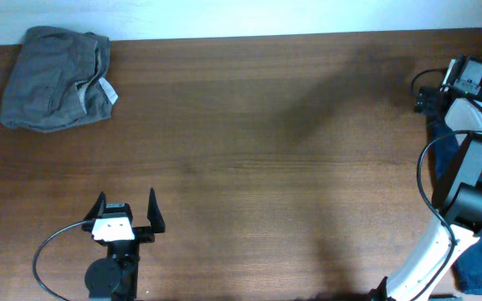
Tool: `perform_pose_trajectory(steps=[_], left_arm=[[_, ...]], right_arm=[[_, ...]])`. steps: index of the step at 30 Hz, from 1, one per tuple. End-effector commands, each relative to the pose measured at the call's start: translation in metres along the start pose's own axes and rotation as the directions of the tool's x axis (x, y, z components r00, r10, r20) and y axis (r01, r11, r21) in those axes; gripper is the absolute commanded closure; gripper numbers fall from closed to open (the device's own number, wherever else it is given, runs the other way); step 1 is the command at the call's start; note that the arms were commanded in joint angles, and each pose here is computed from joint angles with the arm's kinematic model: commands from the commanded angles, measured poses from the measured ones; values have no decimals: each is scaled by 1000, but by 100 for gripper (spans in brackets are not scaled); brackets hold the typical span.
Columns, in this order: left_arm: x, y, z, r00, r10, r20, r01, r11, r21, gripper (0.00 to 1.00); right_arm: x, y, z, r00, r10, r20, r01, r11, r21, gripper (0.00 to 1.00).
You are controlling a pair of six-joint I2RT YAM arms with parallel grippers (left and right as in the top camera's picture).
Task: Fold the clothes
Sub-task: 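Reach the right gripper to the navy trousers pile and grasp the waistband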
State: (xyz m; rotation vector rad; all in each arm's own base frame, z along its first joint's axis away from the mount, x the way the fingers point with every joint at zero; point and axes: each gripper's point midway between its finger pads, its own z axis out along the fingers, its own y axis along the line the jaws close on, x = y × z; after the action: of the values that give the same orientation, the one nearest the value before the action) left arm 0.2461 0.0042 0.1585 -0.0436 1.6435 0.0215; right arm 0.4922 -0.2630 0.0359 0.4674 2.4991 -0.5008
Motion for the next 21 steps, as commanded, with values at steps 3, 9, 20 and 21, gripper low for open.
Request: perform_pose_trajectory(steps=[3,9,20,21], left_arm=[[1,0,0,1000,19,0,-19,1000,5,1],[1,0,0,1000,19,0,-19,1000,5,1],[1,0,0,1000,19,0,-19,1000,5,1],[1,0,0,1000,19,0,-19,1000,5,1]], right_arm=[[3,7,13,1000,7,-6,-7,1000,-10,2],[14,10,27,1000,3,-27,-3,1000,-6,3],[5,9,27,1000,10,5,-10,1000,-2,64],[5,9,27,1000,10,5,-10,1000,-2,70]])
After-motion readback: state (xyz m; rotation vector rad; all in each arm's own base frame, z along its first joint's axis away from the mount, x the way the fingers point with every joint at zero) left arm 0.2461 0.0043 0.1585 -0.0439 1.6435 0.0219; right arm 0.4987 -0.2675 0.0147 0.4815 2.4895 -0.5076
